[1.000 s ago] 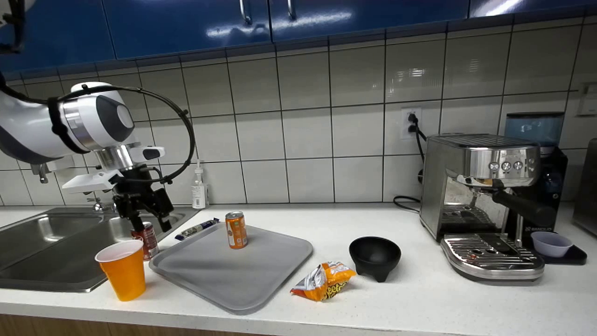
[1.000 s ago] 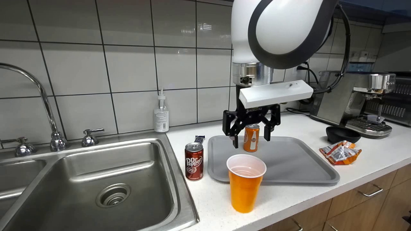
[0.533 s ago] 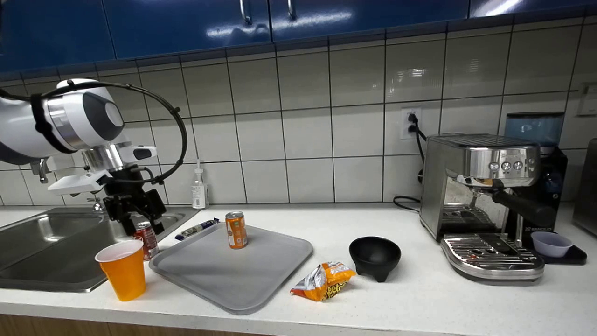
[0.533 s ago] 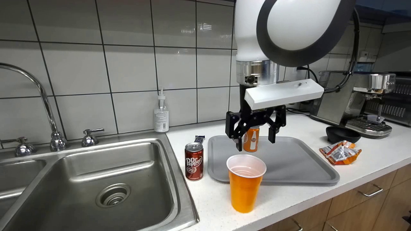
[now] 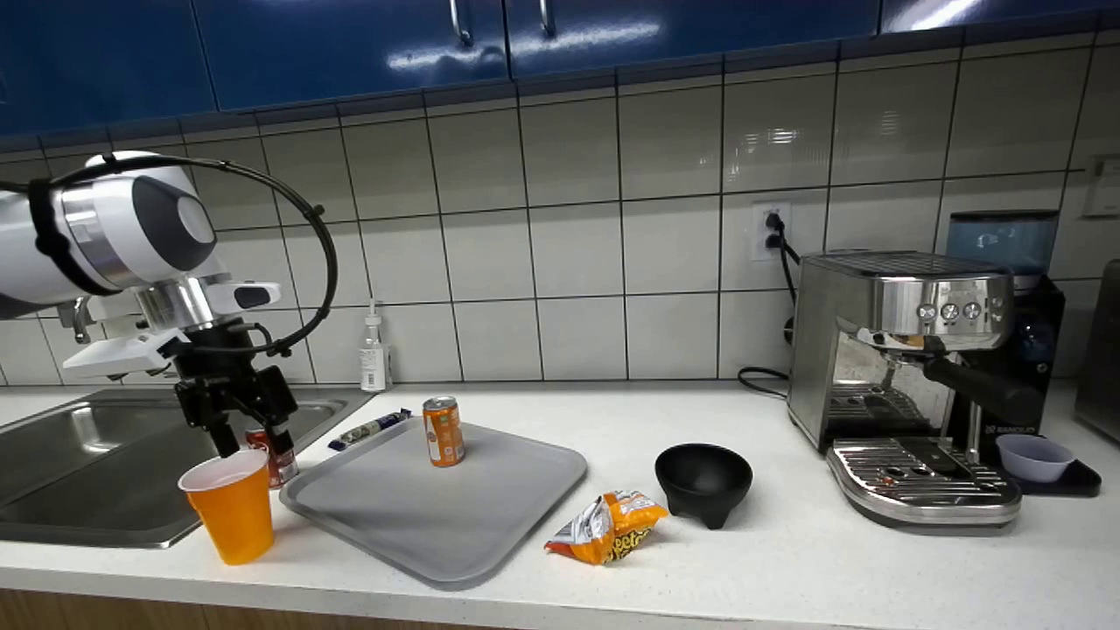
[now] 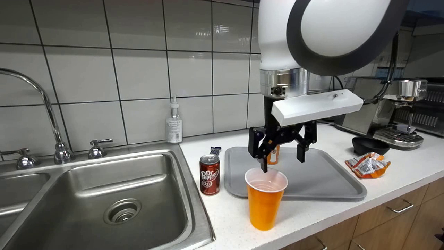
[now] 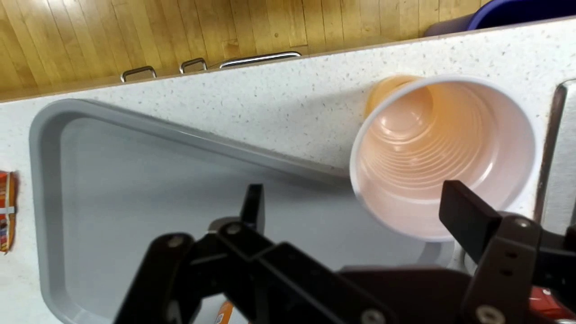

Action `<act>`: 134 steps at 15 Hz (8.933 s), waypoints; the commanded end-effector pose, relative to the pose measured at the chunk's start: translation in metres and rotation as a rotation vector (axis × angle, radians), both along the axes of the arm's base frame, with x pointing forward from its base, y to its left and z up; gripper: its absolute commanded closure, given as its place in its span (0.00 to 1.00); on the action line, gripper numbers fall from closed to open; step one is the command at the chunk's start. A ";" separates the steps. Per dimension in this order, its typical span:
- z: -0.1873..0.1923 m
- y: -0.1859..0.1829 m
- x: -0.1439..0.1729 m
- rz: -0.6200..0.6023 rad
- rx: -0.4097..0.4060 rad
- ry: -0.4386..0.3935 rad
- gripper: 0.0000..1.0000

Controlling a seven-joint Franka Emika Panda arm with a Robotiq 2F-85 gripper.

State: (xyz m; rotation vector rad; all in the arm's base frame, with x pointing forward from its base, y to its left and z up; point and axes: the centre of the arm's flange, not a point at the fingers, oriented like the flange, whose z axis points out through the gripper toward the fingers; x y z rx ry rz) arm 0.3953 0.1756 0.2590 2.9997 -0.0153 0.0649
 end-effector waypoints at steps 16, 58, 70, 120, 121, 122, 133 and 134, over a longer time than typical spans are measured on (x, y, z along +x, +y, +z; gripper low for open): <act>-0.033 -0.016 0.005 0.003 0.062 0.065 0.25; 0.016 -0.046 0.055 -0.045 0.143 -0.142 0.99; -0.012 -0.055 0.091 -0.093 0.160 -0.127 0.99; 0.044 -0.241 0.009 -0.419 0.069 -0.238 0.00; 0.043 -0.248 0.009 -0.435 0.066 -0.240 0.00; 0.042 -0.254 0.010 -0.449 0.061 -0.241 0.00; 0.019 -0.314 0.027 -0.517 0.020 -0.210 0.00; 0.015 -0.319 0.030 -0.521 0.009 -0.203 0.00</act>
